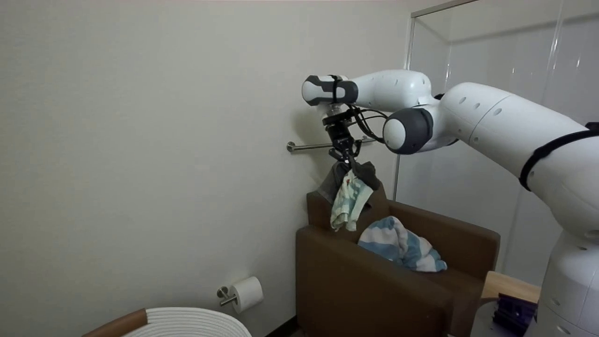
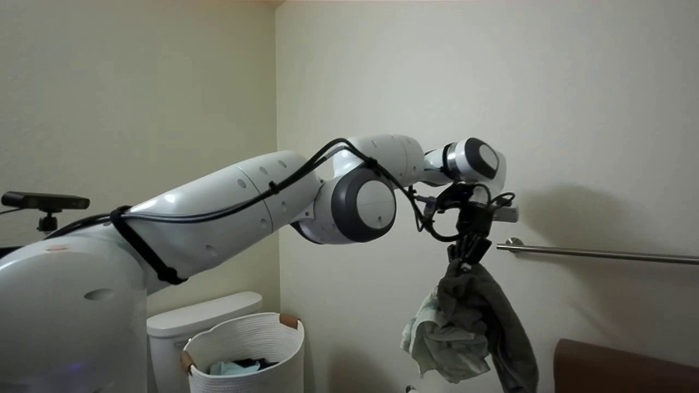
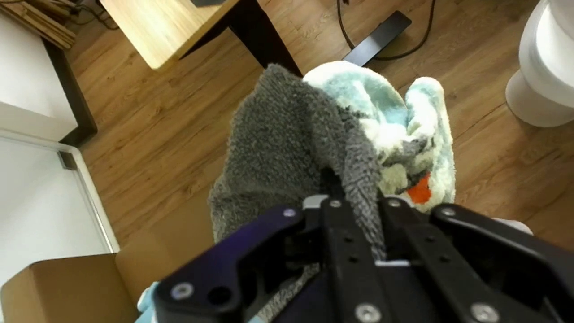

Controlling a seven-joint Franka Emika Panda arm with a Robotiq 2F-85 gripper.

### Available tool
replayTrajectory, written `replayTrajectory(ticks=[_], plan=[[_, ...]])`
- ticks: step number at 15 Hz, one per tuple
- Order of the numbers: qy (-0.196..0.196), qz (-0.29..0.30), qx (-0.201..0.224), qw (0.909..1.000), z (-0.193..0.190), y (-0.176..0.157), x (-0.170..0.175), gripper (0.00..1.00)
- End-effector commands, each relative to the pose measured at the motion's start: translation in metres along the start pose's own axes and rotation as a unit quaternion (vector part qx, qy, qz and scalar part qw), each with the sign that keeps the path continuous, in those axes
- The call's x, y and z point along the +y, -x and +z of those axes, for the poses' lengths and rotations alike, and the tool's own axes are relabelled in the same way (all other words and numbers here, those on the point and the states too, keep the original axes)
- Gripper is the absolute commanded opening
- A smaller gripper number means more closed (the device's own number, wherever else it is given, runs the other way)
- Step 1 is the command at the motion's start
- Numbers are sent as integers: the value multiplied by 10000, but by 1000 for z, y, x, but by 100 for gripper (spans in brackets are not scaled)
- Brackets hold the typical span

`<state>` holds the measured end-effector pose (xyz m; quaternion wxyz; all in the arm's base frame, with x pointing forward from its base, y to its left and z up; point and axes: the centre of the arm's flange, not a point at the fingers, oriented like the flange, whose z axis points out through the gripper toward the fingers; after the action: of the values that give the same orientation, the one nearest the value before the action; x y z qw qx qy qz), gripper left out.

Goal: Move the object from the basket to the couch and move the towel from the couch to the basket

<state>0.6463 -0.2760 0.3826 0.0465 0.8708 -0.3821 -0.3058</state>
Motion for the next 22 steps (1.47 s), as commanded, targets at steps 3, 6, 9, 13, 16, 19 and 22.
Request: replayTrajectory(ticks=[3, 6, 9, 13, 16, 19, 22], plan=[[-460, 1286, 583, 9889, 35, -34, 140, 7], [-491, 2036, 934, 9734, 41, -69, 220, 7], [-584, 2786, 1087, 9524, 62, -90, 301, 7], [-720, 3782, 926, 9183, 99, -95, 358, 7], [-745, 4167, 612, 9039, 125, -98, 363, 7], [-761, 4233, 357, 9021, 146, -105, 346, 7], [-658, 4343, -183, 8982, 161, -109, 332, 7]])
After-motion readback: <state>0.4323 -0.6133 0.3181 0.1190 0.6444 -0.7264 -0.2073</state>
